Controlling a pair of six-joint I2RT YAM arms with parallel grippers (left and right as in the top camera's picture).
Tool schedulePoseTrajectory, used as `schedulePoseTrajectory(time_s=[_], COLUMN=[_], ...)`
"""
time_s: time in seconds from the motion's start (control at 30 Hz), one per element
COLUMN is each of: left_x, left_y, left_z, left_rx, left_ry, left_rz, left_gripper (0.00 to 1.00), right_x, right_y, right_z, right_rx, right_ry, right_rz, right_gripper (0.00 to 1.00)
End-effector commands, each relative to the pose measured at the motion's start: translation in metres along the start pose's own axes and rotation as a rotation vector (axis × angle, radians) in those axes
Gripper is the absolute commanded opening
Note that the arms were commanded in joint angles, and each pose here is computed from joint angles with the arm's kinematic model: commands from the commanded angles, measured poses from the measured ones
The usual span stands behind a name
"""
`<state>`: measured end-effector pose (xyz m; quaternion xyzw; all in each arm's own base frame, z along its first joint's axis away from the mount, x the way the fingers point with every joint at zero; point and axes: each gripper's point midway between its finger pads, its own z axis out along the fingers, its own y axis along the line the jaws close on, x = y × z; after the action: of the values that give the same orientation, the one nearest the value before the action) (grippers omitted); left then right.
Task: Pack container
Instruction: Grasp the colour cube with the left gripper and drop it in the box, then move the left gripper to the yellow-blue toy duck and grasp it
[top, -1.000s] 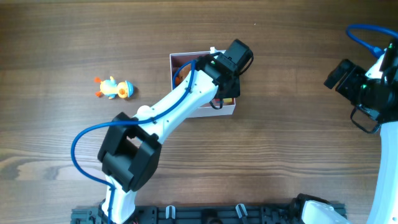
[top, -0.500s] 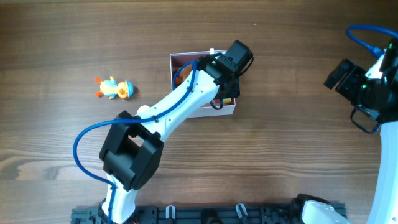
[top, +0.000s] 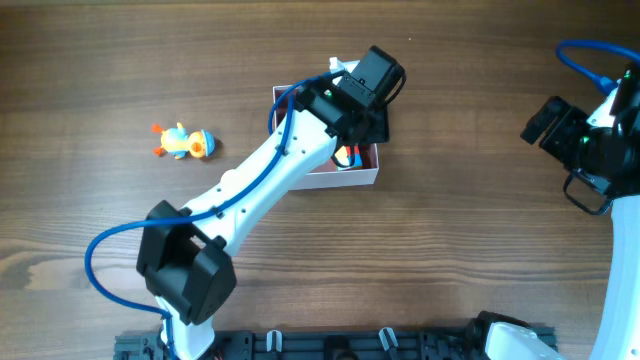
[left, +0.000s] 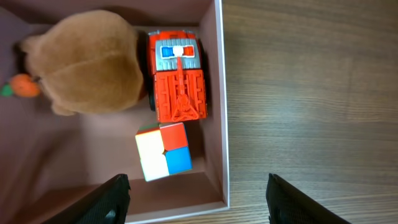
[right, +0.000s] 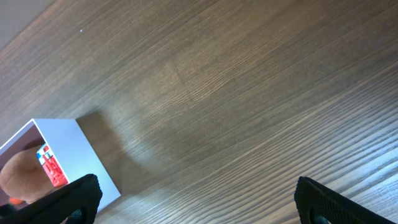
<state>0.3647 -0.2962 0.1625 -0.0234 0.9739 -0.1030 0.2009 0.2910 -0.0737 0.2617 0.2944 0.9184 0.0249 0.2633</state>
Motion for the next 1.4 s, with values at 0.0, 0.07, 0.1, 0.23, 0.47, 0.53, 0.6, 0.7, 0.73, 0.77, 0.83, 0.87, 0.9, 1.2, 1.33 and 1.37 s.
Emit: schedulePoseTrajectory(time_s=[0.0, 0.07, 0.1, 0.23, 0.47, 0.53, 0.6, 0.7, 0.73, 0.77, 0.83, 0.87, 0.9, 1.2, 1.33, 1.37], left_x=[-0.014, -0.021, -0.024, -0.035, -0.053, -0.052, -0.050, -0.047, -0.046, -0.045, -0.041, -0.039, -0.038, -0.016, -0.014, -0.015], left_y=[0.025, 0.061, 0.077, 0.140, 0.233, 0.251, 0.270, 0.290, 0.295, 0.298, 0.303, 0.305, 0.309, 0.336, 0.340, 0.341], left_z=[-0.014, -0.023, -0.027, -0.044, -0.040, -0.033, -0.027, -0.018, -0.014, -0.011, -0.001, 0.003, 0.007, 0.052, 0.071, 0.075], left_rx=[-0.093, -0.212, -0.254, -0.371, -0.366, -0.324, -0.324, -0.346, -0.352, -0.355, -0.362, -0.366, -0.381, -0.424, -0.425, -0.424], left_ry=[-0.056, -0.073, -0.072, -0.032, 0.113, 0.160, 0.191, 0.223, 0.235, 0.245, 0.278, 0.292, 0.302, 0.427, 0.436, 0.431], left_rz=[-0.018, -0.038, -0.051, -0.097, -0.121, -0.177, -0.234, -0.276, -0.284, -0.281, -0.253, -0.247, -0.247, -0.281, -0.282, -0.282], left_gripper=[0.73, 0.79, 0.82, 0.86, 0.91, 0.86, 0.83, 0.82, 0.82, 0.81, 0.79, 0.79, 0.80, 0.78, 0.74, 0.74], right_x=[0.002, 0.003, 0.003, 0.002, 0.003, 0.003, 0.002, 0.003, 0.003, 0.003, 0.002, 0.003, 0.003, 0.003, 0.003, 0.003], right_y=[0.000, 0.000, 0.000, 0.000, 0.000, 0.000, 0.000, 0.000, 0.000, 0.000, 0.000, 0.000, 0.000, 0.000, 0.000, 0.000], right_z=[0.002, 0.002, 0.002, 0.002, 0.002, 0.002, 0.002, 0.002, 0.002, 0.002, 0.002, 0.002, 0.002, 0.002, 0.002, 0.002], right_rx=[-0.006, -0.006, -0.006, -0.006, -0.006, -0.006, -0.006, -0.006, -0.006, -0.006, -0.006, -0.006, -0.006, -0.006, -0.006, -0.006], right_ry=[0.014, 0.015, 0.015, 0.015, 0.015, 0.015, 0.015, 0.015, 0.015, 0.015, 0.015, 0.015, 0.015, 0.016, 0.015, 0.015], right_rz=[0.004, 0.004, 0.005, 0.005, 0.005, 0.006, 0.006, 0.005, 0.005, 0.004, 0.005, 0.005, 0.005, 0.004, 0.005, 0.005], right_gripper=[1.00, 1.00, 1.00, 1.00, 1.00, 1.00, 1.00, 1.00, 1.00, 1.00, 1.00, 1.00, 1.00, 1.00, 1.00, 1.00])
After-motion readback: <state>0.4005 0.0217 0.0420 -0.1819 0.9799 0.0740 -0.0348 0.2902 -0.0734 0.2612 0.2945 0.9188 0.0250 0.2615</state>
